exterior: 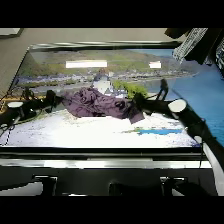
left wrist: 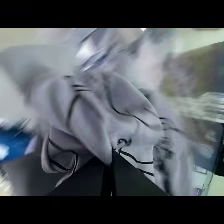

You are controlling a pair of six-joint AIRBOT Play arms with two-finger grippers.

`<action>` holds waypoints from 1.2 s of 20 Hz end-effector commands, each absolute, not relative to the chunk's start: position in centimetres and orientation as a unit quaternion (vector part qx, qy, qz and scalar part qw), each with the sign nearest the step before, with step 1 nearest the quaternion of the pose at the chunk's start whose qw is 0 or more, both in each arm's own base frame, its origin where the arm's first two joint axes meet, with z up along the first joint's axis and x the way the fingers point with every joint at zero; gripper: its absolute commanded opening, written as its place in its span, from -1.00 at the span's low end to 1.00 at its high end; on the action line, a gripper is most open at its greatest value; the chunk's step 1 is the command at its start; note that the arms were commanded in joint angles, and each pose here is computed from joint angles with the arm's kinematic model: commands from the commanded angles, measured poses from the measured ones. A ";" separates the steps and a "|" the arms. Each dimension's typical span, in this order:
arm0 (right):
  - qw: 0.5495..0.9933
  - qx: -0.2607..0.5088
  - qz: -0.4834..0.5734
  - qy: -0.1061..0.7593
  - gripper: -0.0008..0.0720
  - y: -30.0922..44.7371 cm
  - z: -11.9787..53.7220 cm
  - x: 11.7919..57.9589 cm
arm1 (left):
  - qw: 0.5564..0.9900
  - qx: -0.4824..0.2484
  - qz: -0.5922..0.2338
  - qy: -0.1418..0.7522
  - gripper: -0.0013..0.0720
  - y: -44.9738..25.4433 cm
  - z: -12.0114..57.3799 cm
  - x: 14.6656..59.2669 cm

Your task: Fold the clothes and pants, and hang the long-sleeved shirts on hangers.

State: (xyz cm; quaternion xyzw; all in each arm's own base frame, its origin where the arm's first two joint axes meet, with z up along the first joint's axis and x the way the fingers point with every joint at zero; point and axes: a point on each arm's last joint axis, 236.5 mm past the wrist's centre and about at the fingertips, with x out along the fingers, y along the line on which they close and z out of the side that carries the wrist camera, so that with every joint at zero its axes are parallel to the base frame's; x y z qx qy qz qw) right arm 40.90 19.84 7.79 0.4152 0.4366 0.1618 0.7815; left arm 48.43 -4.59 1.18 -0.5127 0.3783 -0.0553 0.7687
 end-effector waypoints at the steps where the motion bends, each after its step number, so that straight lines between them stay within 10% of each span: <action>1: 0.837 0.395 0.169 0.339 -0.90 15.1 19.3 43.9 | 0.834 -0.456 -0.111 0.290 -0.92 -2.7 13.5 51.2; 8: 0.945 0.254 0.180 0.098 -0.90 8.9 46.5 34.6 | 0.951 -0.258 -0.150 0.077 -0.91 -2.8 42.5 41.5; 16: 0.966 0.229 -0.014 -0.120 -0.90 -1.8 56.7 15.4 | 0.971 -0.207 0.060 -0.105 -0.91 3.8 52.8 22.9; 24: 0.977 0.188 -0.083 0.051 -0.90 -3.6 48.2 31.0 | 0.973 -0.221 0.054 0.029 -0.91 4.7 43.8 35.0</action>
